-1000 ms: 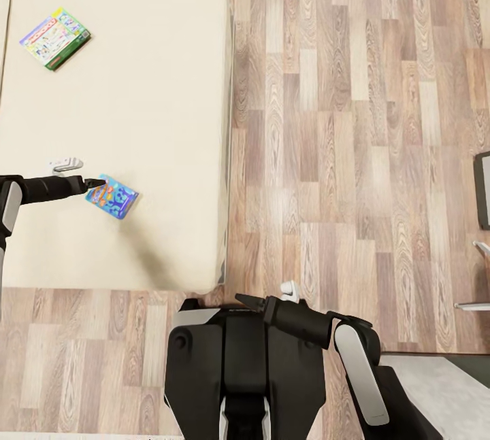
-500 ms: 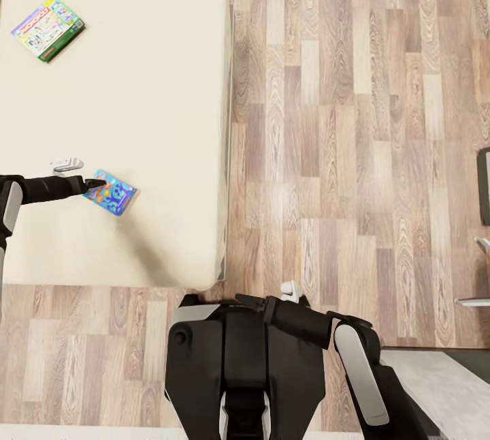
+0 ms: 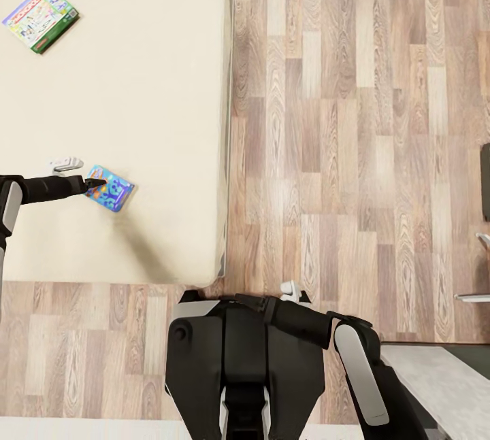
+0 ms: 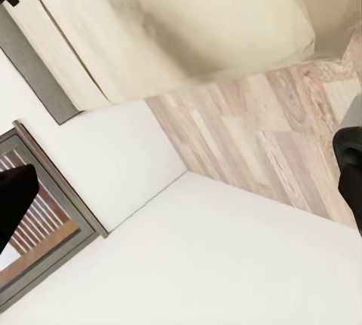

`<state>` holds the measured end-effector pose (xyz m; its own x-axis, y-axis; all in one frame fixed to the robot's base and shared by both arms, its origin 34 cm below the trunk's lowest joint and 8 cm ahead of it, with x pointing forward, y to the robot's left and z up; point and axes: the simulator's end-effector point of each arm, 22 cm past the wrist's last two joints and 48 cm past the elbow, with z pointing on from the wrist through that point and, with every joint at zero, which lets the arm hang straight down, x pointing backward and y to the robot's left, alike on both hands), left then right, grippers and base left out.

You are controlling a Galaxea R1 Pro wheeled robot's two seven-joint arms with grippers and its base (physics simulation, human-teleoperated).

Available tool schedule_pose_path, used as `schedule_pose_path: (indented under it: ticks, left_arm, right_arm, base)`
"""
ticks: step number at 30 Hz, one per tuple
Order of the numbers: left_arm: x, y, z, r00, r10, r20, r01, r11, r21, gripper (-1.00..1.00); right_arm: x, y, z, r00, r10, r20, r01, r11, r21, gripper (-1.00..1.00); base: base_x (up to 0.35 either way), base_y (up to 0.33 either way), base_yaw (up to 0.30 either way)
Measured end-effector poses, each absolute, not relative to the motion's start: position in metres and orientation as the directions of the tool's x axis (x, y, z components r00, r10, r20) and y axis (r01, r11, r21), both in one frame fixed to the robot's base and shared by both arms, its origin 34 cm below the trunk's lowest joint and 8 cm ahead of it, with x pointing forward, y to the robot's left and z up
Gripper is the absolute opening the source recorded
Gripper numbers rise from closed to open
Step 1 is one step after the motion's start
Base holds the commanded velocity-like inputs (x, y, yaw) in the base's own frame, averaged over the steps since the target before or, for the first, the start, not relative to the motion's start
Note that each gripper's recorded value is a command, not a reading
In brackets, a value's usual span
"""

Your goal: Put all the toys in the child's room - the three board games (two on the bed and one on the table), the two jigsaw puzzles on the table, and the tennis ball on the table - inside the toy box on the table in the child's room.

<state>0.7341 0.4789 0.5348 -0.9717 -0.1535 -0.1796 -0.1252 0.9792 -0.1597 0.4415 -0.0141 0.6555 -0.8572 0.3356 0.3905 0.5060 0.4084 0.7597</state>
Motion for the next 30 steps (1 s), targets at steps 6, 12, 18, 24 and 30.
schedule_pose_path:
  ticks: [6,12,18,24,30]
  left_arm:
    - [0.7331,0.4791,0.5337,-0.972,-0.153,-0.178,-0.125,0.979,-0.159,1.00]
    - [0.7329,0.4793,0.5335,-0.972,-0.153,-0.177,-0.125,0.979,-0.159,1.00]
    - [0.7319,0.4788,0.5322,-0.973,-0.150,-0.174,-0.123,0.980,-0.157,1.00]
    - [0.7312,0.4784,0.5313,-0.974,-0.148,-0.172,-0.122,0.980,-0.157,1.00]
    - [0.7315,0.4783,0.5312,-0.974,-0.146,-0.174,-0.119,0.981,-0.156,1.00]
  right_arm:
    - [0.4409,-0.0140,0.6550,-0.856,0.336,0.392,0.508,0.408,0.759,1.00]
    - [0.4408,-0.0139,0.6549,-0.856,0.336,0.393,0.508,0.408,0.759,1.00]
    - [0.4403,-0.0140,0.6544,-0.856,0.336,0.394,0.509,0.408,0.758,1.00]
    - [0.4400,-0.0141,0.6541,-0.855,0.336,0.394,0.510,0.408,0.758,1.00]
    - [0.4399,-0.0141,0.6541,-0.855,0.336,0.395,0.510,0.408,0.757,1.00]
  base:
    - [0.000,0.000,0.000]
    - [0.000,0.000,0.000]
    - [0.000,0.000,0.000]
    - [0.000,-0.038,0.000]
    - [0.000,-0.150,0.000]
